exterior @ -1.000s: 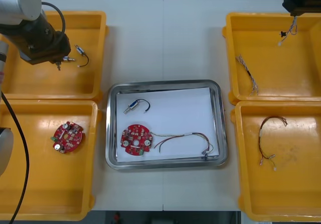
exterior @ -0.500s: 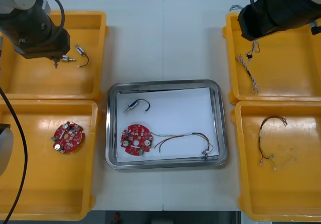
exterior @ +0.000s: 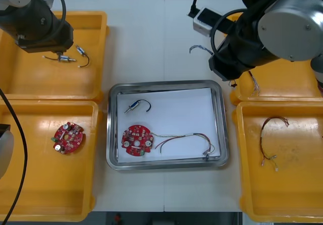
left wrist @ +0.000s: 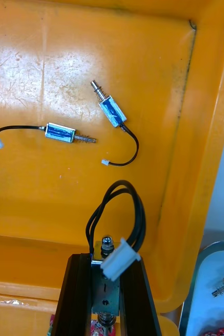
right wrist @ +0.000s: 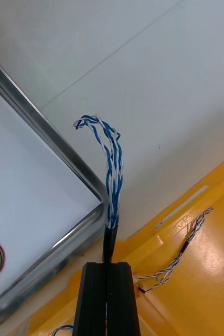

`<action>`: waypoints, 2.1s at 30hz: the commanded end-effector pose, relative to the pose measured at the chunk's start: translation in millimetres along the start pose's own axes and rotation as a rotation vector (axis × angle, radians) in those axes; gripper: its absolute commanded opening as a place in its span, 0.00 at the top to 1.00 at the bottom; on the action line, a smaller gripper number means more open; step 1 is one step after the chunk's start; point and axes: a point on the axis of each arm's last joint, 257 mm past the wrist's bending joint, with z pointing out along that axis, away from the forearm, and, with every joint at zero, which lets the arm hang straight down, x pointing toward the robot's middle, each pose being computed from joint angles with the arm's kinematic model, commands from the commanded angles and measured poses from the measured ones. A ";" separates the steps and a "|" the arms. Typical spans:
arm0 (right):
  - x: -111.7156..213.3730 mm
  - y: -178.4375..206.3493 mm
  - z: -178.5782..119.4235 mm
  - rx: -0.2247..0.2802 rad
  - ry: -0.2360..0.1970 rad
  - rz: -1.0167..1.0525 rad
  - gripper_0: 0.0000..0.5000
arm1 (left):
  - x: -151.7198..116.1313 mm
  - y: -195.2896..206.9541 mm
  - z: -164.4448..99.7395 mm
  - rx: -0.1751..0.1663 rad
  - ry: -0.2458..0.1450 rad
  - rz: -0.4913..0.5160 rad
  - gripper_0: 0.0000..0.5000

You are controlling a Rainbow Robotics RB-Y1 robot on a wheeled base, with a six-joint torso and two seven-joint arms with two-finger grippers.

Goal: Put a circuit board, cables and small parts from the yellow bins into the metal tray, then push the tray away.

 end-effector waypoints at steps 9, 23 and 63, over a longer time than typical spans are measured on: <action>-1.6 55.4 43.6 0.022 0.021 -0.512 1.00 | -2.8 -11.4 -10.8 0.028 -0.031 0.140 1.00; -14.2 92.0 118.2 -0.037 -0.053 -0.714 1.00 | -2.8 -11.4 -10.8 0.028 -0.031 0.138 1.00; 6.0 111.8 120.8 -0.119 -0.007 -0.730 0.00 | -2.1 -13.6 -11.2 0.037 -0.030 0.145 1.00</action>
